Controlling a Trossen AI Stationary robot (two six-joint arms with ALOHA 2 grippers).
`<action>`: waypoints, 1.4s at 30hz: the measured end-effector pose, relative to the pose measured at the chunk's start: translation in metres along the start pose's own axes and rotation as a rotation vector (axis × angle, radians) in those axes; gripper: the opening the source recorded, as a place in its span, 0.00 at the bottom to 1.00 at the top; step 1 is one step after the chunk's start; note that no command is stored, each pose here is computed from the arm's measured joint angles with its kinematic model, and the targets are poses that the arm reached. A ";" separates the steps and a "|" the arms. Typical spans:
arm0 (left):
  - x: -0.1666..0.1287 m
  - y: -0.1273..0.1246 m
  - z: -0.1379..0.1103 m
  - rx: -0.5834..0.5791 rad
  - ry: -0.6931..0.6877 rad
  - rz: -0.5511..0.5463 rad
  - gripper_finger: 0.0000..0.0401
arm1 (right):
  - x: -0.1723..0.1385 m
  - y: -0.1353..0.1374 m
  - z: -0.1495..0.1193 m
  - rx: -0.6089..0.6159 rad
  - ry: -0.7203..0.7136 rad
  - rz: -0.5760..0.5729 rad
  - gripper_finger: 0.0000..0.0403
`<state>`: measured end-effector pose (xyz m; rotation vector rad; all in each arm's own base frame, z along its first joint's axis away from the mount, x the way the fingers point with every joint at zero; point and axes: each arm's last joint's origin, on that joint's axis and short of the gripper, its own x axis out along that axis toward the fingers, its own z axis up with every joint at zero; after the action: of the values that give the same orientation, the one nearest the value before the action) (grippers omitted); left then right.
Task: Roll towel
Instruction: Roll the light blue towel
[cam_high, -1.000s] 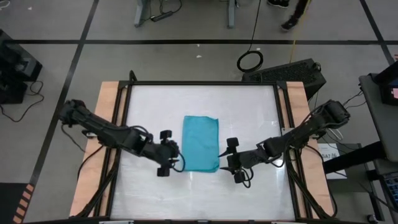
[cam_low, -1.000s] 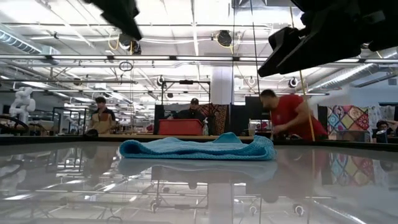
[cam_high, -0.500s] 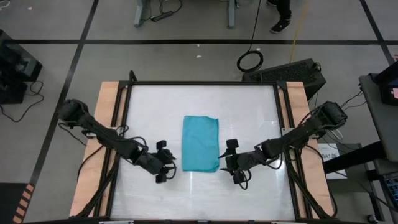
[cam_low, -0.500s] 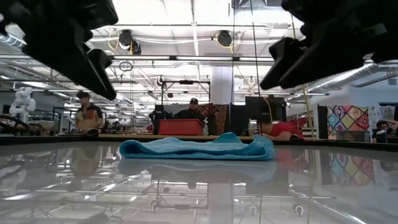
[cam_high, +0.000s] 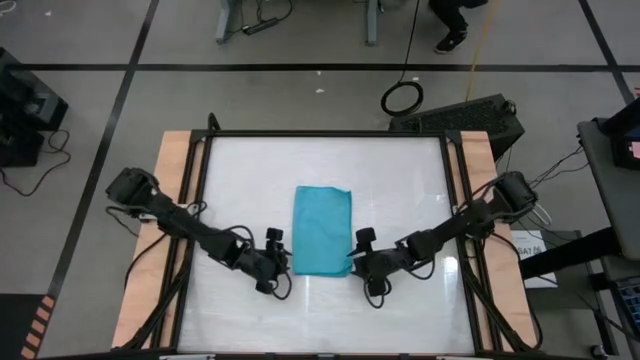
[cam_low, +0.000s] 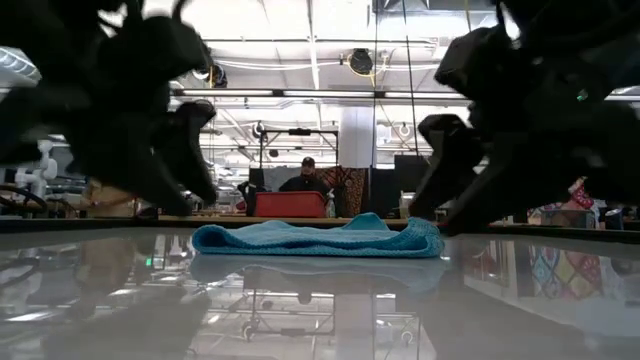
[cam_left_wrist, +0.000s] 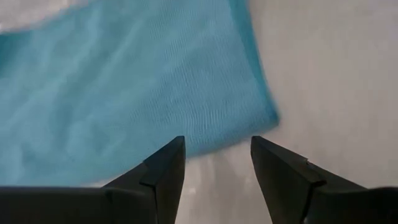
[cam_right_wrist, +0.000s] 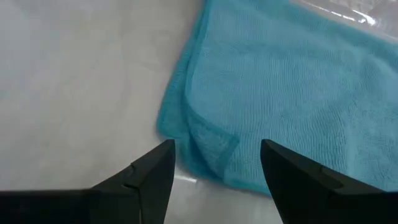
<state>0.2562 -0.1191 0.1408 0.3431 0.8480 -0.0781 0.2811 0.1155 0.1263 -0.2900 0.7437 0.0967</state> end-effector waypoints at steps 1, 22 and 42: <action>0.004 0.001 -0.002 0.011 0.012 -0.008 0.48 | 0.002 -0.001 -0.001 0.002 0.005 0.000 0.57; 0.021 0.002 0.006 0.079 -0.041 -0.183 0.48 | 0.021 0.002 -0.006 0.045 0.000 0.074 0.43; 0.034 -0.004 0.003 -0.083 -0.015 -0.267 0.02 | 0.015 0.023 0.008 -0.018 0.058 0.181 0.41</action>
<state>0.2802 -0.1215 0.1161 0.1496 0.8755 -0.2921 0.2927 0.1397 0.1169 -0.2427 0.8264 0.2669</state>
